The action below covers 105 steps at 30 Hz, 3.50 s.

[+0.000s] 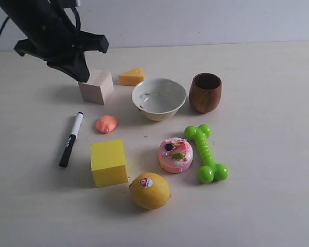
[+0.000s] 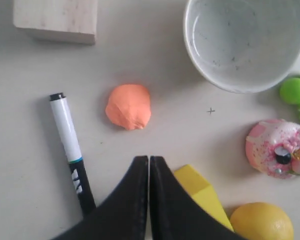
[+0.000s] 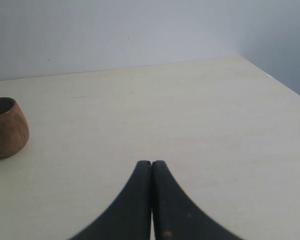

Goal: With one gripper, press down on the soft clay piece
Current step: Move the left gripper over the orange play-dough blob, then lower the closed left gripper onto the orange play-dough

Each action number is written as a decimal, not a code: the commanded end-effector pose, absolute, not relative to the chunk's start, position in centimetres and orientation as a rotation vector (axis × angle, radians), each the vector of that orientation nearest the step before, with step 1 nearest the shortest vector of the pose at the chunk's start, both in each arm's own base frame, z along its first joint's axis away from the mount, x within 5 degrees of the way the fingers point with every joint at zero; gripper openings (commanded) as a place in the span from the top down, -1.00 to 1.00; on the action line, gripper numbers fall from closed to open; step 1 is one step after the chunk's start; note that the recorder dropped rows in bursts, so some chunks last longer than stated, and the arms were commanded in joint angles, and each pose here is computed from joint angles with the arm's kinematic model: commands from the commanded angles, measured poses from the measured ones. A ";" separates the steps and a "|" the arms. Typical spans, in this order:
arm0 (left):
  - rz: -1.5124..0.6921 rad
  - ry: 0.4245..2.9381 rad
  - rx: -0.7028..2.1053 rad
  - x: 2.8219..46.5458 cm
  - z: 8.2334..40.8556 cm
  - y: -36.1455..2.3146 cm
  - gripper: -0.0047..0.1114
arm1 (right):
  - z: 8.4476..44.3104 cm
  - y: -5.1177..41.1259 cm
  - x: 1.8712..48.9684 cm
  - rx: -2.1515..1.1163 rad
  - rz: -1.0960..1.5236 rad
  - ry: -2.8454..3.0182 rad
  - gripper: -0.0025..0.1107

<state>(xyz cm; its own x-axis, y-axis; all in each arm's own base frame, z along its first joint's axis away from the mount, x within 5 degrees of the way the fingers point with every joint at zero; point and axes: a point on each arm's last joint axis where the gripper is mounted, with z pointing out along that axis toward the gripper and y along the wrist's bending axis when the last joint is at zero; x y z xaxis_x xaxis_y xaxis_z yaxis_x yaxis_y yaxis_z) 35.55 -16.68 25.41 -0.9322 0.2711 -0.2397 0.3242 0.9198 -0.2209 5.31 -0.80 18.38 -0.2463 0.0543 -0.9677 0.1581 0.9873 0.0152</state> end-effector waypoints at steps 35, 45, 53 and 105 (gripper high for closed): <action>-0.103 2.804 1.188 39.8 16.4 -21.7 0.85 | 18.3 -0.8 5.3 0.152 -0.101 1.814 0.96; -0.131 2.810 1.167 39.8 16.2 -21.9 0.85 | 18.3 -0.8 5.3 0.152 -0.101 1.814 0.96; -0.139 2.820 1.169 39.9 15.5 -22.0 0.85 | 18.3 -0.8 5.3 0.152 -0.101 1.814 0.96; -0.216 2.926 0.981 39.8 14.1 -20.9 0.92 | 18.3 -0.8 5.3 0.152 -0.101 1.814 0.96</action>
